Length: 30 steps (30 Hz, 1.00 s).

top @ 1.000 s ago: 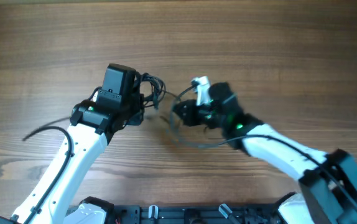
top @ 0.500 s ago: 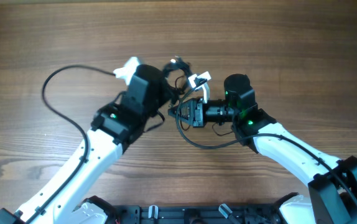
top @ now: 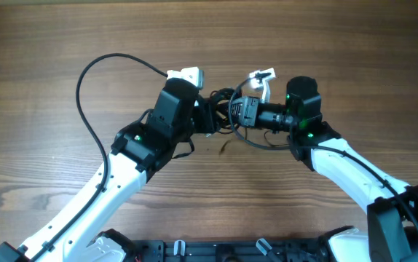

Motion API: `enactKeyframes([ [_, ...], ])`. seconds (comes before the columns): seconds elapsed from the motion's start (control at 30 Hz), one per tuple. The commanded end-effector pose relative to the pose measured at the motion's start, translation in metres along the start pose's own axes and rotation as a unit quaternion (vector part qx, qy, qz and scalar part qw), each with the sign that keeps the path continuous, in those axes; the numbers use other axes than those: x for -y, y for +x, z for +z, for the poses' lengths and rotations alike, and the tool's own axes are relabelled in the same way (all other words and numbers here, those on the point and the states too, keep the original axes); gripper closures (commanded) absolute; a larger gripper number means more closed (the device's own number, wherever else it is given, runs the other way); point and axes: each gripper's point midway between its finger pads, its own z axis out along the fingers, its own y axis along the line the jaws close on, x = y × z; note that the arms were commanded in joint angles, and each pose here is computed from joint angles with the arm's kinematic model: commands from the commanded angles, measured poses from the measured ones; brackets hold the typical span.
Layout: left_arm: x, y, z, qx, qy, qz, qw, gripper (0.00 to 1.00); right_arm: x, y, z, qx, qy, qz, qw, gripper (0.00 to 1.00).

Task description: Untangle cables

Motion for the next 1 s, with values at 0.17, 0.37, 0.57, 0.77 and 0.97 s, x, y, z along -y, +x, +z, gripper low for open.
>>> enactKeyframes([
  [0.17,0.007,-0.013,-0.001,0.015,0.02,-0.046,0.999,0.96,0.005,-0.02,-0.014,0.036,0.01,0.008,0.999,0.15],
  [0.37,-0.072,-0.054,-0.015,0.143,-0.08,-0.419,0.893,0.96,-0.013,-0.009,-0.032,-0.025,-0.062,-0.013,0.998,0.0],
  [0.57,-0.094,-0.032,-0.018,0.149,-0.089,-0.692,0.7,0.96,0.007,0.012,0.005,0.006,0.019,-0.057,0.998,0.0],
  [0.77,-0.087,-0.018,-0.014,0.114,-0.084,-0.759,0.635,0.96,0.024,0.03,0.045,0.06,0.117,-0.087,0.987,0.07],
  [0.97,-0.077,-0.016,-0.012,0.085,-0.073,-0.763,0.637,0.96,0.01,0.044,0.075,0.061,0.067,-0.079,0.993,0.11],
])
